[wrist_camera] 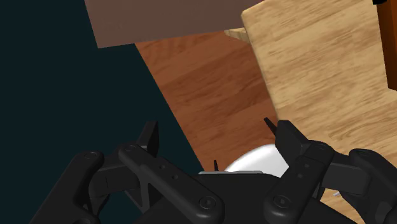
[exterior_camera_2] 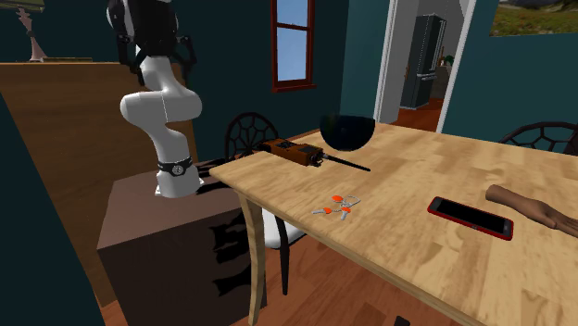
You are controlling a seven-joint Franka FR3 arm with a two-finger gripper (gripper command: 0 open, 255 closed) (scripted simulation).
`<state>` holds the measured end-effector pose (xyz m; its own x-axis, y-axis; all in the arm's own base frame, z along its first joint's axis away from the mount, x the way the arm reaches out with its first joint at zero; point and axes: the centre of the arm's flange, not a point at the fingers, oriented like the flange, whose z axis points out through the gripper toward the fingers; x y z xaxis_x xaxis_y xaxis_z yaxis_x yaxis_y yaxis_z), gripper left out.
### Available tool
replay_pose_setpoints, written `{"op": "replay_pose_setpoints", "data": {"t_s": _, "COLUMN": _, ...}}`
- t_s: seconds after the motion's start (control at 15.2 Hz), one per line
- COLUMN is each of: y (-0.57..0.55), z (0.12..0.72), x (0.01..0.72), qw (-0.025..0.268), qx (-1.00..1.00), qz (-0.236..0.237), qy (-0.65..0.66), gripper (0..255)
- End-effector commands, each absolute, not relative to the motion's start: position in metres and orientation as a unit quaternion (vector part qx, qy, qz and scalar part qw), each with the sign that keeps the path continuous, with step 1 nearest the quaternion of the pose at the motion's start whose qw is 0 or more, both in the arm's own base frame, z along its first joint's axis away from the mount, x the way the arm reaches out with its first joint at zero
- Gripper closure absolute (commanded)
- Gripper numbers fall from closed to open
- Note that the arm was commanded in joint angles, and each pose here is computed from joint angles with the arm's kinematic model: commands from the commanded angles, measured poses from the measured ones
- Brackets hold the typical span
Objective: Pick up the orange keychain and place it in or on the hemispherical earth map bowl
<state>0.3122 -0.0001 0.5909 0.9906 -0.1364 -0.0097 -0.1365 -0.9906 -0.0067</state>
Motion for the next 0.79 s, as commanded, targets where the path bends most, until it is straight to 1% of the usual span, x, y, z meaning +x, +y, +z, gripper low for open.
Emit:
{"op": "replay_pose_setpoints", "data": {"t_s": 0.0, "y": 0.0, "z": 0.591, "x": 0.312, "qw": 0.004, "qx": -0.998, "qz": 0.005, "qy": 0.068, "gripper": 0}}
{"op": "replay_pose_setpoints", "data": {"t_s": 0.73, "y": 0.095, "z": 0.523, "x": 0.4, "qw": 0.002, "qx": -0.999, "qz": 0.005, "qy": 0.04, "gripper": 0}}
